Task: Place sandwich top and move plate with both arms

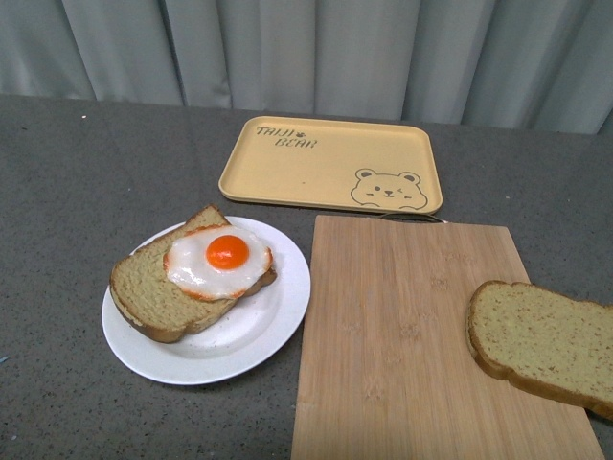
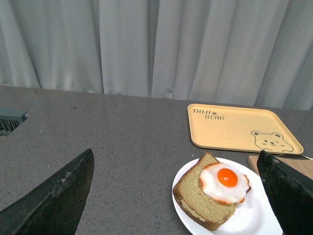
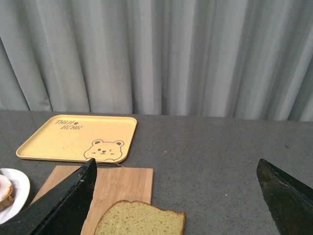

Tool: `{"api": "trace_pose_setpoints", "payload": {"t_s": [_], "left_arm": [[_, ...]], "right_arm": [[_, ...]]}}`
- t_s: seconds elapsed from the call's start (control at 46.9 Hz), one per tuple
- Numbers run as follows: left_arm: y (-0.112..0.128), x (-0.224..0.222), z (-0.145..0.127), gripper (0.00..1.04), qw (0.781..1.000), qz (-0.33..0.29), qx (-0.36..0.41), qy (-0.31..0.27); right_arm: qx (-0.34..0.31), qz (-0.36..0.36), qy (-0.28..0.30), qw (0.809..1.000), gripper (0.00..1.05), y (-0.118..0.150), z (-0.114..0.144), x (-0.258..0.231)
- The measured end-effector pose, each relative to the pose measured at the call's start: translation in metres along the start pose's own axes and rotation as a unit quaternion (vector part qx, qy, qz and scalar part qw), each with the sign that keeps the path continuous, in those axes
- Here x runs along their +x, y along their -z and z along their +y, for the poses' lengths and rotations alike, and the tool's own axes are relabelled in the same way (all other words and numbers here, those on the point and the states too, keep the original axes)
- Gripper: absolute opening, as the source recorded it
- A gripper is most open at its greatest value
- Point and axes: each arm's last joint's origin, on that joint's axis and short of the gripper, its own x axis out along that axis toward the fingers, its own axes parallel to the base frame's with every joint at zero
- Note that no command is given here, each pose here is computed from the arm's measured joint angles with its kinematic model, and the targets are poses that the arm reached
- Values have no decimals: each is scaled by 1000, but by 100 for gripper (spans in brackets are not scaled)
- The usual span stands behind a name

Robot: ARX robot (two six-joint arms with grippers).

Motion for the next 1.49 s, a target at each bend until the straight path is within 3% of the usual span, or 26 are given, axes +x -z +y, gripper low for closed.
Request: {"api": "trace_pose_setpoints", "payload": {"t_s": [1.344,1.387,1.408,1.451,1.493], "left_arm": [[0,0,0,98,1000,0,0,0],[0,0,0,98,1000,0,0,0],[0,0,0,98,1000,0,0,0],[0,0,0,98,1000,0,0,0],[0,0,0,98,1000,0,0,0]], "right_arm": [[0,0,0,1000,95,0,0,0],[-40,0,54,998,95,-1,1,1],[-71,12,108,991,95,-1,0,2],[-130,62,162,976,95,4,-3,4],[-144,98,171,970,95,6,-7,8]]}}
